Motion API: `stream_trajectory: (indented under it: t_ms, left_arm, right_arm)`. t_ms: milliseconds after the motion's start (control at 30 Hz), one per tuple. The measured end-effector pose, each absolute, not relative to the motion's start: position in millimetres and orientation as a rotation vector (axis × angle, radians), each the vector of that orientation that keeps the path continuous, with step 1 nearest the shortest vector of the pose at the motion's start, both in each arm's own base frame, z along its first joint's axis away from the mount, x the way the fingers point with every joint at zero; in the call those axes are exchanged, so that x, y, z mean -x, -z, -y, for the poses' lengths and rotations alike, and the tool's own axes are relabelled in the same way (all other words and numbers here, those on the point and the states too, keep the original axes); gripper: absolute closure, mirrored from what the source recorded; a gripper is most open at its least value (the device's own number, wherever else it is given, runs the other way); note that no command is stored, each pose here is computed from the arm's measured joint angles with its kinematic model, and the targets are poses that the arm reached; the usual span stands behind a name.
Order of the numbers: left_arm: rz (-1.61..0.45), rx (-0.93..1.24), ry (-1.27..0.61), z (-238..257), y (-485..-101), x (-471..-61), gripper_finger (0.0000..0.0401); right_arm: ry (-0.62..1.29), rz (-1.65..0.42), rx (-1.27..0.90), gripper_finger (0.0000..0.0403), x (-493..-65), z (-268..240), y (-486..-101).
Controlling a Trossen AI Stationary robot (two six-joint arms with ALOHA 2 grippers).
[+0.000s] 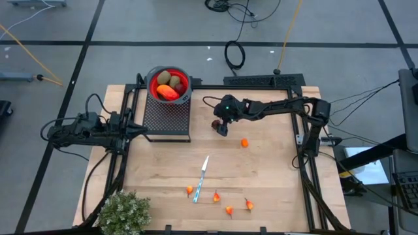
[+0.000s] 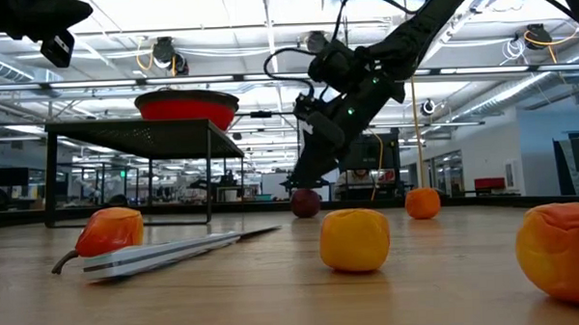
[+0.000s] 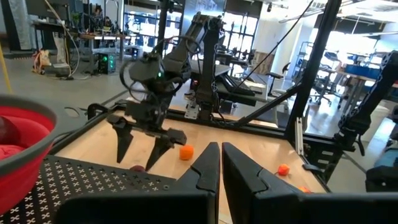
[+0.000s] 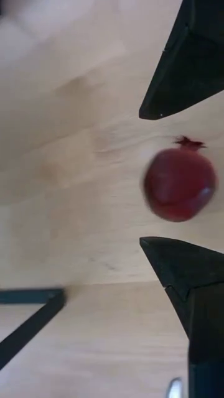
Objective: Pick & Place Fruit
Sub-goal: Put the red pomegranate into the red strainer bowl on the shelf
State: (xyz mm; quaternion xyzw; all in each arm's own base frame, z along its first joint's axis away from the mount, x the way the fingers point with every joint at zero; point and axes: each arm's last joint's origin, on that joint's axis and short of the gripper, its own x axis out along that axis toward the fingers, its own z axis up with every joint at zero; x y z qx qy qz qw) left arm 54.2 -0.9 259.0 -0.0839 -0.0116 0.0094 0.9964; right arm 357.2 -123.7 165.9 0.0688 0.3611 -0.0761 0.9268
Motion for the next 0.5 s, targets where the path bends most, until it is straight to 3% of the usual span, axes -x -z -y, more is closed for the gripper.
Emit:
stream_trajectory:
  t_ms: [267, 500]
  left_arm:
    - [0.023, 0.163, -0.019, 0.9, -258.9, -54.1, 0.0399]
    - [0.023, 0.162, -0.019, 0.9, -258.9, -54.2, 0.0386]
  right_arm:
    - [0.145, -0.770, -0.126, 0.0085, -355.2, 123.0, -164.6]
    - [0.099, -0.778, -0.125, 0.0085, -354.6, 121.6, -163.8]
